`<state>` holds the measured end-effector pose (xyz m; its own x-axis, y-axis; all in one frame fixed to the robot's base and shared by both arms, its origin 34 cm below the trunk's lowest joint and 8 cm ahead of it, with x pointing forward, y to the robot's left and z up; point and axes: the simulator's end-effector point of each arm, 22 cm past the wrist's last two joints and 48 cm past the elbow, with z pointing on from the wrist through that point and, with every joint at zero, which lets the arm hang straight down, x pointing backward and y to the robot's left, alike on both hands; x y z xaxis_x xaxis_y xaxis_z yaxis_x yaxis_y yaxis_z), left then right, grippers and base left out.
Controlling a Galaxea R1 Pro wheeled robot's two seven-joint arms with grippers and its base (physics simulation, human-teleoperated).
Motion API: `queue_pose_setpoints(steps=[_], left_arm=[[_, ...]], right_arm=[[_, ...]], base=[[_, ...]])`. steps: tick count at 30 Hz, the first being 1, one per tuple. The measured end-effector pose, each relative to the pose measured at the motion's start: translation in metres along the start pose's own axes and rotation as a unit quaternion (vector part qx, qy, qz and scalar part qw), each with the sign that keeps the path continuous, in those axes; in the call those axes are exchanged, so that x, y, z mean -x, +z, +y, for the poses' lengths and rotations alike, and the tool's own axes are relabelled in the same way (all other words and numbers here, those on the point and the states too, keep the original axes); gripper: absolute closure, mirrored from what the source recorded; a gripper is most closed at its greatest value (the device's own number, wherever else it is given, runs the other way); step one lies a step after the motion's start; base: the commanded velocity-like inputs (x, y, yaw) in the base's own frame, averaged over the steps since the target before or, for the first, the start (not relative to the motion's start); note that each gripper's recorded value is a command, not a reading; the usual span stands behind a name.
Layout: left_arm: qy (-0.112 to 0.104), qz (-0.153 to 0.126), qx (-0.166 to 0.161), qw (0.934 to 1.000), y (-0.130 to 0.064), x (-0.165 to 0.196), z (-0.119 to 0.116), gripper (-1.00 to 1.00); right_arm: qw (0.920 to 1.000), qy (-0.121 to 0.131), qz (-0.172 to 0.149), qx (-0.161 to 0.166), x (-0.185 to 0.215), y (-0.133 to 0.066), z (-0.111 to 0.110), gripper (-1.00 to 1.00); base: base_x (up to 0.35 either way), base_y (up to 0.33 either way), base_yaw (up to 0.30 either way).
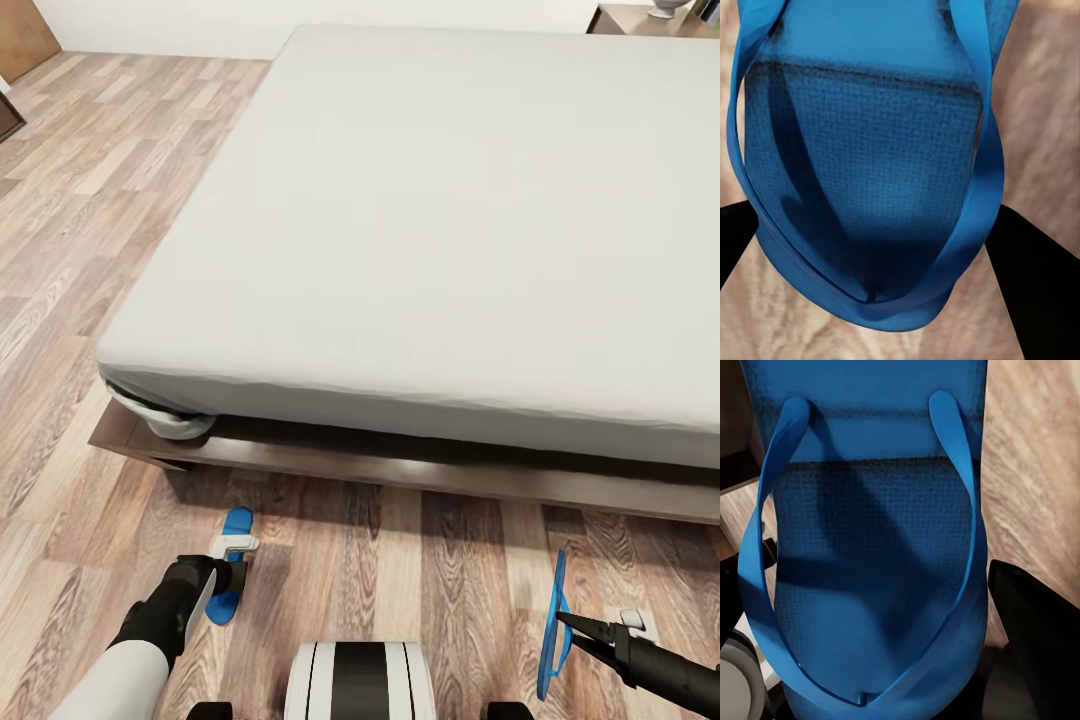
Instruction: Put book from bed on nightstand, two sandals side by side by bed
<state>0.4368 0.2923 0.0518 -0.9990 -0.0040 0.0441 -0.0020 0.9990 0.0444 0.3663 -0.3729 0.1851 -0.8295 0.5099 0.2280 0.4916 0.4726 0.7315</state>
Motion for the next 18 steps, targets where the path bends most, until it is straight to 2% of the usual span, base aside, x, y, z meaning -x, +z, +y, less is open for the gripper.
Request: queue_pose_setpoints(steps=[18], left_arm=[[-0.003, 0.007, 0.002, 1.0000, 0.0002, -0.0033, 0.0011, 1.00]], right_arm=[[1.0000, 0.000, 0.000, 0.000, 0.0001, 0.0000, 0.0001, 1.00]], base=[[0.000, 0.000, 0.000]])
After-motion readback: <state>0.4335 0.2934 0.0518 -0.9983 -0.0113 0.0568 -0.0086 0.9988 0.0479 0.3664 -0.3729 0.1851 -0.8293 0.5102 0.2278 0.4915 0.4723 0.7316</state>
